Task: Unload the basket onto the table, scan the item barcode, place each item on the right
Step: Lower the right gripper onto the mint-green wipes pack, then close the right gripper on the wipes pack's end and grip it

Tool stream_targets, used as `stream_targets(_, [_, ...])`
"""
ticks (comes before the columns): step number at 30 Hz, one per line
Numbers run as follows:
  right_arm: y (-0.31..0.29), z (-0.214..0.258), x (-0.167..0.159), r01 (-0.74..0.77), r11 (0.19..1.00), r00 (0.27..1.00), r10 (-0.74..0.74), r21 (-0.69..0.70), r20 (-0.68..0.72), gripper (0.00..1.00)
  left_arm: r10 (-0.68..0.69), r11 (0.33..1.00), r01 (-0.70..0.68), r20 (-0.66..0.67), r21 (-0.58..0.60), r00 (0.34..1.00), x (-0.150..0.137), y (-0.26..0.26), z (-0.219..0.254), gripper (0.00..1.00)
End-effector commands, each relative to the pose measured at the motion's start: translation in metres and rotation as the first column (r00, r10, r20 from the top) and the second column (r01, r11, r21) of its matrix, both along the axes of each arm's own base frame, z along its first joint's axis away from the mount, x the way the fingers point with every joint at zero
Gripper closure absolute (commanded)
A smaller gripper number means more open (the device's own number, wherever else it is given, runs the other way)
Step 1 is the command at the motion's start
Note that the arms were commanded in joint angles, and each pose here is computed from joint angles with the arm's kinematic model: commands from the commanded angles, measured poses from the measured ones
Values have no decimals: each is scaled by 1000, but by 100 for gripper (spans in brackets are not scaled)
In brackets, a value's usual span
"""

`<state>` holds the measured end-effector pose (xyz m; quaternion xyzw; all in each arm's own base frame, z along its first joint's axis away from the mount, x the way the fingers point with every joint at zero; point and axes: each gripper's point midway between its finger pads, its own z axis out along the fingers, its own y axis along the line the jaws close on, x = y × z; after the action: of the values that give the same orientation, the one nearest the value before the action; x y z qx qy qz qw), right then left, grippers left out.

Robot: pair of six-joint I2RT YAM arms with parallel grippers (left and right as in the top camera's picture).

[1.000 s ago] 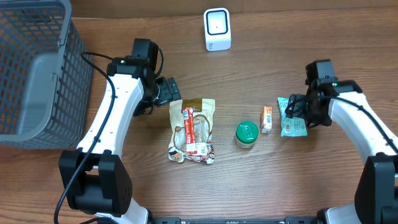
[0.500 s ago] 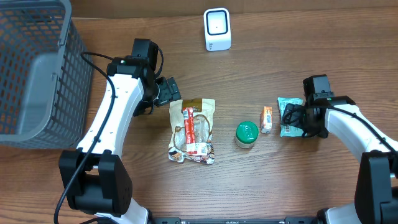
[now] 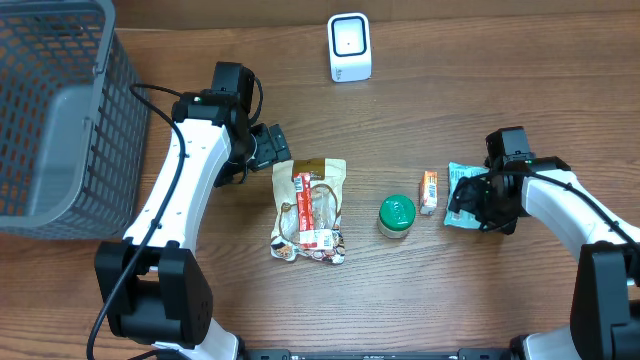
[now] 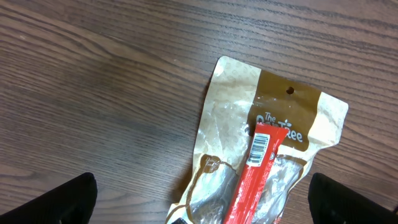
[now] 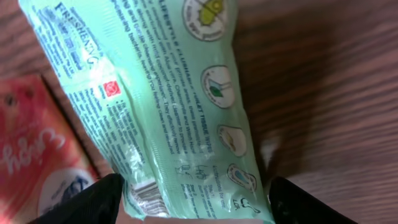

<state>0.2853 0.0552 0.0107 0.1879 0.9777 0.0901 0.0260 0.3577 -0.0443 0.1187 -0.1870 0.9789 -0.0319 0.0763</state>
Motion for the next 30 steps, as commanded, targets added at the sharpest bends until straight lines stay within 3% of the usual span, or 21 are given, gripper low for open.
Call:
stream_targets(1, [7, 7, -1, 2, 999, 1000, -2, 47, -2, 23, 4, 1000, -3, 44, -10, 999, 5, -2, 14, 0])
stream_targets(7, [-1, 35, 14, 16, 999, 1000, -16, 35, 4, 24, 4, 1000, -3, 44, -10, 999, 5, -2, 14, 0])
stream_targets(11, [-7, 53, 37, -76, 997, 993, 75, 0, 96, 27, 4, 1000, -3, 44, -10, 999, 5, -2, 14, 0])
stream_targets(19, [-26, 55, 60, -203, 965, 954, 233, -163, 190, 34, 4, 1000, -3, 44, -10, 999, 5, -2, 14, 0])
stream_targets(30, [-26, 38, 60, -206, 963, 947, 241, -173, 215, 34, 4, 1000, -3, 44, -10, 999, 5, -2, 14, 0])
